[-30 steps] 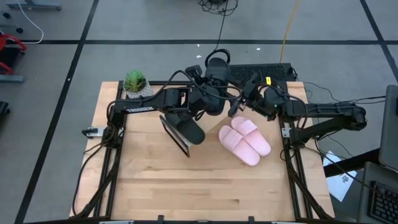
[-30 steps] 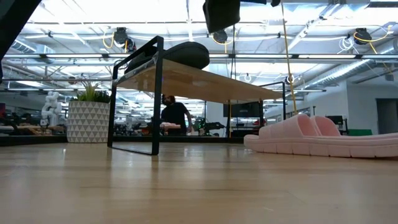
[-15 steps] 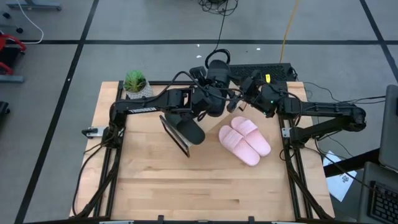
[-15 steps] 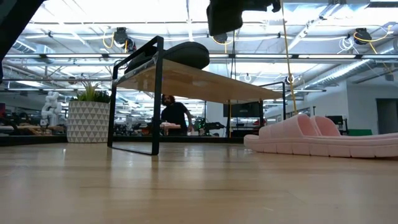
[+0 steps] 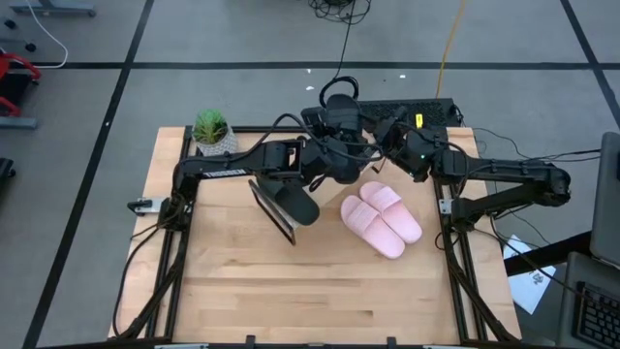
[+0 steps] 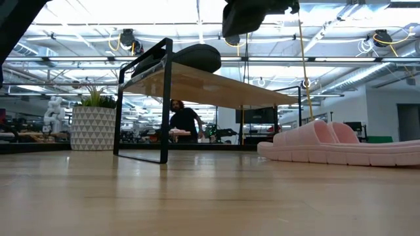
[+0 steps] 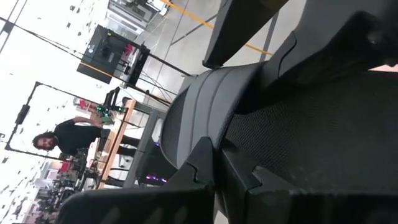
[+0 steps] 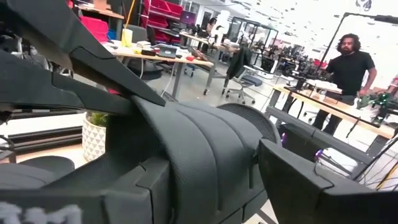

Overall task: Pick and place slides into the shelf
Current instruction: Put the black slide on the shelf

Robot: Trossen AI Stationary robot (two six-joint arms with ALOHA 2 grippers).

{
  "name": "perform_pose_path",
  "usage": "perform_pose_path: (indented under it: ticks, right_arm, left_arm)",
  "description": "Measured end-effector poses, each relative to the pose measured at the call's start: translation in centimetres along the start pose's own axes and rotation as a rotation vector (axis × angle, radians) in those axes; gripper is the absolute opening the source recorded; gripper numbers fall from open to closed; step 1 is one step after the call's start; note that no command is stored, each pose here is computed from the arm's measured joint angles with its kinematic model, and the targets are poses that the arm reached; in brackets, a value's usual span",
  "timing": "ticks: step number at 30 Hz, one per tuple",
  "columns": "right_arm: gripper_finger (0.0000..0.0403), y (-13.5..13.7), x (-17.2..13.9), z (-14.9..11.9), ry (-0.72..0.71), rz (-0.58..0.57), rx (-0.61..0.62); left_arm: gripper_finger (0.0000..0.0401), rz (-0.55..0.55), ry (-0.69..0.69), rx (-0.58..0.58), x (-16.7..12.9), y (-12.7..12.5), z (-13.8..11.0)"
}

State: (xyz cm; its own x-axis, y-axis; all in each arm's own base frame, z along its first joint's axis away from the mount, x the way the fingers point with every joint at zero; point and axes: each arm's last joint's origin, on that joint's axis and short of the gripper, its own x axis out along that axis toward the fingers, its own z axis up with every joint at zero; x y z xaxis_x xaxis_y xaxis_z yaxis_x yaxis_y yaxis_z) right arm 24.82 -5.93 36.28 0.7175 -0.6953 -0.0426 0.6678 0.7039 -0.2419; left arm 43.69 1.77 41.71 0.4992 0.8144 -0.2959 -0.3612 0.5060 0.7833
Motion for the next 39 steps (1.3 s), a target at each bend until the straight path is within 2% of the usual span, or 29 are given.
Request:
perform_pose_path:
  ticks: [3, 6, 15, 22, 25, 28, 31, 34, 36, 39]
  right_arm:
    - [0.0184, 0.0, 0.0, 0.0, 0.001, -0.014, -0.005]
    - [0.0154, -0.1, 0.0, 0.0, 0.002, -0.018, -0.008]
    - [0.0012, 0.0, 0.0, -0.1, 0.008, -0.021, -0.039]
    - [0.0004, -0.1, 0.1, -0.1, 0.013, -0.036, -0.011]
    - [0.0003, -0.3, 0.0, -0.1, 0.018, -0.081, 0.008]
    - [0.0002, -0.4, 0.0, 0.0, 0.014, -0.088, 0.023]
    - [0.0002, -0.5, 0.2, -0.1, 0.021, -0.096, 0.021]
    - [0.0001, -0.3, 0.6, -0.5, 0.042, -0.104, 0.017]
    - [0.0001, -0.2, 0.6, -0.7, 0.050, -0.099, 0.010]
    - [0.0001, -0.3, 0.5, -0.5, 0.039, -0.088, 0.018]
  left_arm:
    - [0.0000, -0.002, -0.001, -0.001, 0.0, 0.0, 0.0]
    - [0.0000, -0.004, -0.002, 0.000, 0.0, 0.0, 0.0]
    - [0.0000, -0.028, -0.014, 0.000, -0.1, -0.1, 0.0]
    - [0.0033, -0.022, -0.036, 0.006, -0.5, -0.1, 0.4]
    - [0.0051, 0.012, -0.052, 0.048, -1.3, -0.1, 0.8]
    - [0.0069, 0.033, -0.063, 0.035, -1.8, 0.0, 1.1]
    - [0.0085, -0.005, -0.137, -0.006, -2.4, -0.2, 1.8]
    - [0.0097, -0.010, -0.209, 0.010, -3.9, -0.7, 2.8]
    - [0.0104, 0.031, -0.202, 0.040, -4.9, -1.0, 3.1]
    - [0.0112, 0.153, -0.111, 0.114, -6.3, -1.0, 3.0]
